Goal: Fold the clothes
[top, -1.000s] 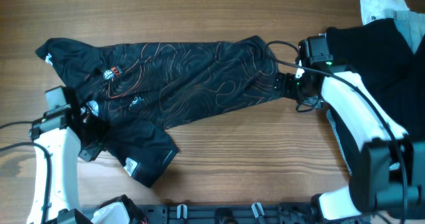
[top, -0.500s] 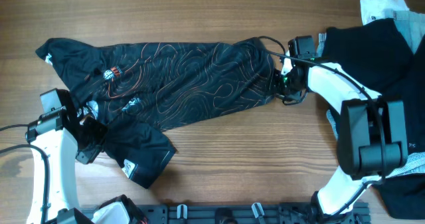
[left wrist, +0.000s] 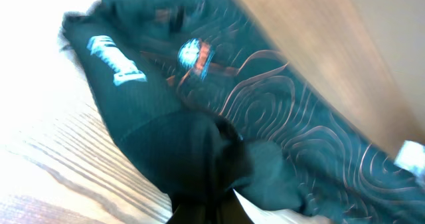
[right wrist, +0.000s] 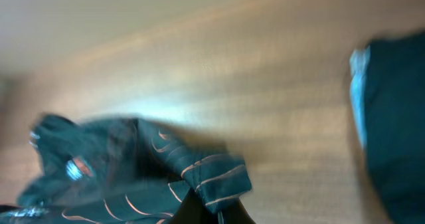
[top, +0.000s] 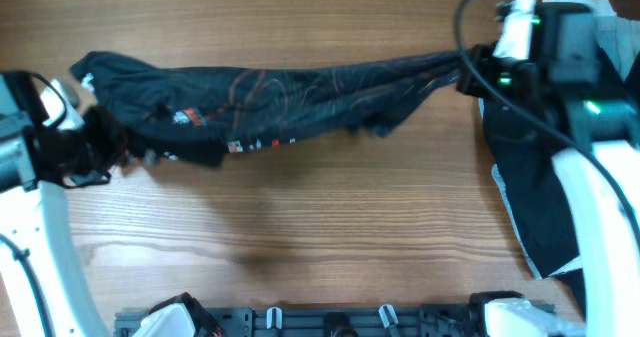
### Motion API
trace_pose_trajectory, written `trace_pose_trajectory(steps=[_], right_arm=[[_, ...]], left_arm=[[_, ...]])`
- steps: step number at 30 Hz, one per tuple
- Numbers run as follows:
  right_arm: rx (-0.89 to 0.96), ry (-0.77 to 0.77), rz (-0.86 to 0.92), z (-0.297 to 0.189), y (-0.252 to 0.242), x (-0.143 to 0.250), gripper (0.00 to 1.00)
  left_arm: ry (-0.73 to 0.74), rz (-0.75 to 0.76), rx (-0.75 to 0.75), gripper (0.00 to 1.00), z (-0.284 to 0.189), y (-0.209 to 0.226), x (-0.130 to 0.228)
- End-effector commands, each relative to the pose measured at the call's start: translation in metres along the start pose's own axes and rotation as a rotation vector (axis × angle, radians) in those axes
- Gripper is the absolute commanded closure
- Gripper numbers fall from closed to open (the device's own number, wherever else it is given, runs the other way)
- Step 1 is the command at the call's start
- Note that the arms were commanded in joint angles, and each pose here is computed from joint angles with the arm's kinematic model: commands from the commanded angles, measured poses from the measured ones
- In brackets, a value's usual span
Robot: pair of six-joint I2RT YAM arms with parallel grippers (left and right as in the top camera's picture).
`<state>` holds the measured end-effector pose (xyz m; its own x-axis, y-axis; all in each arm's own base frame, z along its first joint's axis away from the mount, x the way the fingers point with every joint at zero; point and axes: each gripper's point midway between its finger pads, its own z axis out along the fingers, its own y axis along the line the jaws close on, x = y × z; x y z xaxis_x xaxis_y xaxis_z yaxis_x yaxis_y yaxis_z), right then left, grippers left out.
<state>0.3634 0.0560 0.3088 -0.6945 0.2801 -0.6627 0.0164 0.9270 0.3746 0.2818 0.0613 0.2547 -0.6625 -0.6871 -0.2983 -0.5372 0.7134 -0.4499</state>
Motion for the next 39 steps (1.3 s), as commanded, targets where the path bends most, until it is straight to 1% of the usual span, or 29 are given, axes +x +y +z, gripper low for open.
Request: trace_pose_trajectory(steps=[1, 2, 5, 7, 9, 12, 13, 15, 17, 18, 19, 20, 21, 22, 23, 24, 25, 26, 27, 29, 30, 31, 32, 33, 34, 35, 36, 37, 39], right_arm=[[0.045, -0.221, -0.030, -0.072, 0.000, -0.033, 0.96], [0.052, -0.284, -0.036, -0.094, 0.002, -0.038, 0.96], [0.073, -0.436, -0.049, -0.146, 0.005, -0.046, 0.96], [0.087, -0.469, -0.073, -0.157, 0.004, -0.047, 0.96], [0.102, -0.441, -0.097, -0.145, 0.002, -0.048, 0.96], [0.104, -0.311, -0.180, -0.096, -0.002, -0.048, 0.96], [0.105, -0.249, -0.192, -0.070, -0.006, -0.046, 0.96], [0.130, -0.142, -0.173, -0.017, -0.020, -0.044, 0.96], [0.130, -0.103, -0.156, 0.028, -0.029, -0.049, 0.96], [0.091, -0.124, -0.158, 0.056, -0.026, -0.061, 0.95], [0.051, -0.162, -0.170, 0.073, -0.020, -0.073, 0.96], [0.010, -0.216, -0.185, 0.083, -0.014, -0.088, 0.96], [-0.027, -0.341, -0.212, 0.084, -0.003, -0.119, 0.96], [-0.051, -0.448, -0.234, 0.072, 0.008, -0.145, 0.96], [-0.052, -0.571, -0.247, 0.050, 0.018, -0.175, 0.96], [-0.036, -0.706, -0.252, 0.017, 0.027, -0.208, 0.96], [-0.013, -0.830, -0.247, -0.019, 0.035, -0.236, 0.96], [0.011, -0.912, -0.247, -0.048, 0.040, -0.254, 0.96], [0.037, -0.980, -0.242, -0.075, 0.044, -0.268, 0.96], [0.088, -1.009, -0.292, -0.097, 0.045, -0.276, 0.96], [0.123, -0.952, -0.313, -0.088, 0.038, -0.270, 0.96], [0.158, -0.870, -0.309, -0.073, 0.027, -0.259, 0.96], [0.196, -0.770, -0.298, -0.053, 0.014, -0.244, 0.96], [0.236, -0.616, -0.295, -0.024, -0.003, -0.217, 0.95], [0.261, -0.501, -0.299, -0.003, -0.015, -0.196, 0.96], [0.289, -0.348, -0.289, 0.024, -0.031, -0.166, 0.96], [0.311, -0.221, -0.278, 0.046, -0.045, -0.139, 0.96], [0.319, -0.132, -0.259, 0.060, -0.054, -0.119, 0.96], [0.313, 0.129, -0.195, 0.092, -0.071, -0.058, 0.96]], left_arm=[[-0.164, 0.109, 0.118, 0.96, -0.072, -0.045, -0.022], [-0.198, 0.123, 0.131, 0.96, -0.087, -0.051, -0.023], [-0.380, 0.218, 0.192, 0.96, -0.154, -0.074, -0.017], [-0.460, 0.249, 0.219, 0.96, -0.177, -0.080, -0.010], [-0.486, 0.244, 0.193, 0.96, -0.181, -0.075, -0.011], [-0.402, 0.219, 0.188, 0.96, -0.155, -0.076, -0.025], [-0.360, 0.207, 0.186, 0.96, -0.141, -0.076, -0.033], [-0.258, 0.196, 0.167, 0.96, -0.097, -0.079, -0.054], [-0.175, 0.232, 0.171, 0.96, -0.048, -0.093, -0.072], [-0.152, 0.289, 0.182, 0.96, -0.018, -0.106, -0.085], [-0.144, 0.341, 0.200, 0.96, 0.017, -0.121, -0.099], [-0.155, 0.367, 0.222, 0.96, 0.037, -0.133, -0.110], [-0.219, 0.406, 0.262, 0.96, 0.059, -0.151, -0.133], [-0.288, 0.432, 0.294, 0.96, 0.060, -0.163, -0.149], [-0.410, 0.470, 0.345, 0.96, 0.046, -0.183, -0.174], [-0.544, 0.504, 0.405, 0.96, 0.019, -0.204, -0.196], [-0.699, 0.526, 0.485, 0.96, -0.027, -0.231, -0.216], [-0.792, 0.521, 0.534, 0.96, -0.060, -0.246, -0.226], [-0.897, 0.524, 0.595, 0.96, -0.103, -0.262, -0.232], [-1.016, 0.553, 0.652, 0.96, -0.162, -0.278, -0.231], [-0.976, 0.543, 0.642, 0.96, -0.168, -0.276, -0.223], [-0.899, 0.521, 0.606, 0.96, -0.152, -0.268, -0.217], [-0.775, 0.482, 0.545, 0.96, -0.124, -0.253, -0.207], [-0.621, 0.434, 0.470, 0.96, -0.090, -0.233, -0.190], [-0.459, 0.384, 0.391, 0.96, -0.057, -0.211, -0.168], [-0.262, 0.340, 0.296, 0.96, -0.020, -0.186, -0.137], [-0.097, 0.346, 0.215, 0.96, 0.011, -0.166, -0.108], [0.005, 0.357, 0.169, 0.96, 0.029, -0.154, -0.090], [0.271, 0.367, 0.057, 0.96, 0.076, -0.123, -0.044]])
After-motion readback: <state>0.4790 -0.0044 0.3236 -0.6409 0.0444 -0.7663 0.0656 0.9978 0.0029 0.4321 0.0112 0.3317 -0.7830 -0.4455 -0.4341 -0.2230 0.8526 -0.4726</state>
